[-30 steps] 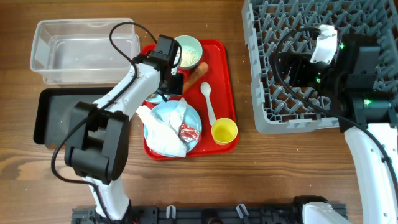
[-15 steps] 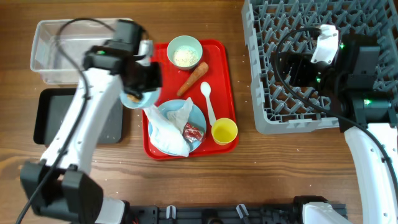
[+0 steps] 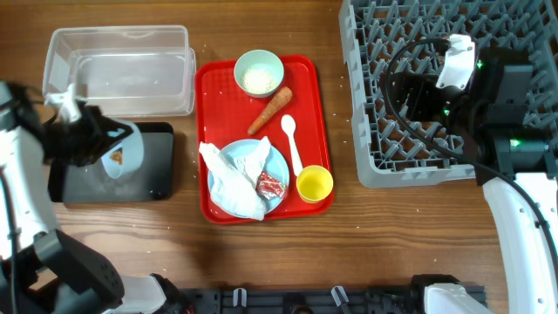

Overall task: Sort waste into correct bins and load items into the dishwasher rack
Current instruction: 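Carry the bowl over the black tray and tip the mushroom out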

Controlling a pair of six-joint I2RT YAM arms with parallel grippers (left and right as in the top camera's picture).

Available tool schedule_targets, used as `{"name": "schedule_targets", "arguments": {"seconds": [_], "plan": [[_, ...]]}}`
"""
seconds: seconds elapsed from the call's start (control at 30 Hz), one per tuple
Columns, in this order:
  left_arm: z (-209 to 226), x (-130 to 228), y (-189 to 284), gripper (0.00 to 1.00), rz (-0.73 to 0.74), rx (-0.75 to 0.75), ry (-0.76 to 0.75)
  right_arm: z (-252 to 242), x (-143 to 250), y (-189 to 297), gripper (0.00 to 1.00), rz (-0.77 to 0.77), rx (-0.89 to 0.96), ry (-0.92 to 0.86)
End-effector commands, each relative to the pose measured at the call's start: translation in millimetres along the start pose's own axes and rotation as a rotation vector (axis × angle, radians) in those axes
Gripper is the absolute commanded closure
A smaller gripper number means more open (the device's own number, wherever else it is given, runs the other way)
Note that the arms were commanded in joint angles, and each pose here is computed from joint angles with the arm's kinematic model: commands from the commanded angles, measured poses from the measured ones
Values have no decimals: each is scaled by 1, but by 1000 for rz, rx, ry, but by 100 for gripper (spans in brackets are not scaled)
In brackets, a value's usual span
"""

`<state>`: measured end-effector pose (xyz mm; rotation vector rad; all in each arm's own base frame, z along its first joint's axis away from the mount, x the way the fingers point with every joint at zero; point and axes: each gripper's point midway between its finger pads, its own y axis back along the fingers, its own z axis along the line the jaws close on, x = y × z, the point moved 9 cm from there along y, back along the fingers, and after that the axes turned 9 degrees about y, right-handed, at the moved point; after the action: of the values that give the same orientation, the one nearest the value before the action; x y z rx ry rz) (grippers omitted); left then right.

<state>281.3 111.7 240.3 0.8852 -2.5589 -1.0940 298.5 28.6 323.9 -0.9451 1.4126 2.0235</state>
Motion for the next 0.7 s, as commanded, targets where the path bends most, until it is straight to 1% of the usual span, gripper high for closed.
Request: {"name": "schedule_targets", "arguments": {"seconds": [0.0,0.2,0.33,0.4,0.47,0.6,0.67], "plan": [[27,-6,8,96,-45,280,-10,-2,-6,1,0,-16,18,13],[81,-23,10,96,-147,511,111,-2,-6,1,0,-16,17,12],[111,-36,5,96,-178,701,208,-2,-6,1,0,-11,17,11],[119,-39,0,96,-177,777,251,-2,-5,1,0,-6,17,9],[125,-40,-5,96,-170,812,281,-2,-4,1,0,-1,17,7],[129,-40,-9,96,-152,817,323,-2,-3,1,0,5,18,5],[129,-40,-9,96,-124,824,390,-2,-3,1,0,5,18,6]]}}
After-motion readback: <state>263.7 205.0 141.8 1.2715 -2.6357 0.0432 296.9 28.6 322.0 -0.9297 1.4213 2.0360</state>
